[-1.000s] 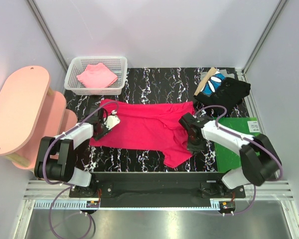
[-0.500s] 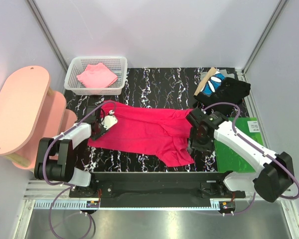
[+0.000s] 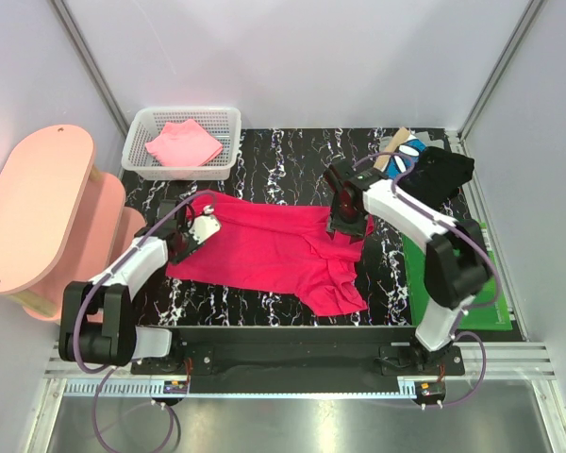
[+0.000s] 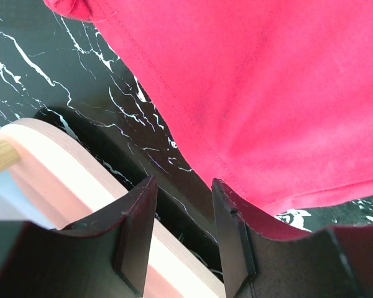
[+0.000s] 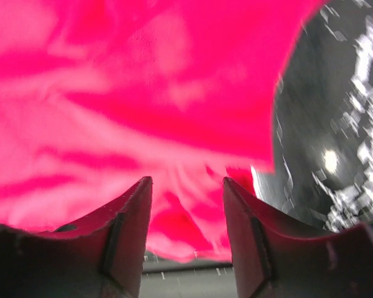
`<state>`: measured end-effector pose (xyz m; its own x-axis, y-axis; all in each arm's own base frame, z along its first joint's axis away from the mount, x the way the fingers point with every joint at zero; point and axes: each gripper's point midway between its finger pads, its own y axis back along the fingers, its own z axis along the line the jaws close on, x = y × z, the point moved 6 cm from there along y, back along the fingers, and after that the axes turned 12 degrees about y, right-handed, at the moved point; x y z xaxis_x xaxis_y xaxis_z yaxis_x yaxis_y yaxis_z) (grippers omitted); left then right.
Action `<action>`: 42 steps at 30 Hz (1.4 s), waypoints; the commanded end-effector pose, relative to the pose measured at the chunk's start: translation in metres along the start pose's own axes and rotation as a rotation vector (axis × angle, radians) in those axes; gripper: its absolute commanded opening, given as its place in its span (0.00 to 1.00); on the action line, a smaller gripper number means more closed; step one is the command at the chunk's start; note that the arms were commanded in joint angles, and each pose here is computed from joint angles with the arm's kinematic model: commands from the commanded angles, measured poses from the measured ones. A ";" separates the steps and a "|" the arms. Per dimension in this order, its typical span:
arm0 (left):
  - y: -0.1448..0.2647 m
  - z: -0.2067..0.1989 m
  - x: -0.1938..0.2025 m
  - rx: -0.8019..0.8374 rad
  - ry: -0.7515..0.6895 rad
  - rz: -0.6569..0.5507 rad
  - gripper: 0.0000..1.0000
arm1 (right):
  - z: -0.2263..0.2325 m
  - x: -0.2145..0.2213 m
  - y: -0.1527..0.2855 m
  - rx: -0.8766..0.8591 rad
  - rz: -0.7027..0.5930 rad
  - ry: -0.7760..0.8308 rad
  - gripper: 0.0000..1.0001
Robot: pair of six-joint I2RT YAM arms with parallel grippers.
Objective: Fold and stack the t-shirts
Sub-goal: Fold the flattened tshirt in 1/3 of the way
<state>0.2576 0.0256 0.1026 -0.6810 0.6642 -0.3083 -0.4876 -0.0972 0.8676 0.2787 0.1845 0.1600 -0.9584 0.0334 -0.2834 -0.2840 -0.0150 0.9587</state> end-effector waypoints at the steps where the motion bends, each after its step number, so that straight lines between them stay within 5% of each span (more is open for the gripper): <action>1: 0.015 0.013 -0.017 -0.019 0.016 -0.077 0.45 | 0.017 -0.020 -0.036 -0.053 0.004 -0.001 0.55; 15: 0.017 -0.001 -0.039 0.027 0.008 -0.090 0.45 | 0.004 0.022 -0.060 -0.060 0.083 -0.037 0.54; 21: 0.011 -0.005 -0.039 0.044 0.012 -0.073 0.45 | -0.001 0.012 -0.046 -0.040 -0.002 -0.020 0.56; 37: 0.009 -0.009 -0.029 0.029 0.015 -0.056 0.45 | -0.010 -0.019 -0.099 0.044 0.065 -0.015 0.56; 42: 0.012 0.013 -0.053 -0.082 0.074 -0.126 0.46 | -0.021 -0.027 -0.072 0.074 -0.002 -0.014 0.57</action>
<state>0.2665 -0.0005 0.1102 -0.6758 0.6590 -0.3303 -0.4747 -0.0462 0.8790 0.3188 0.1781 0.0731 -0.9767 0.0564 -0.2070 -0.2072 0.0021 0.9783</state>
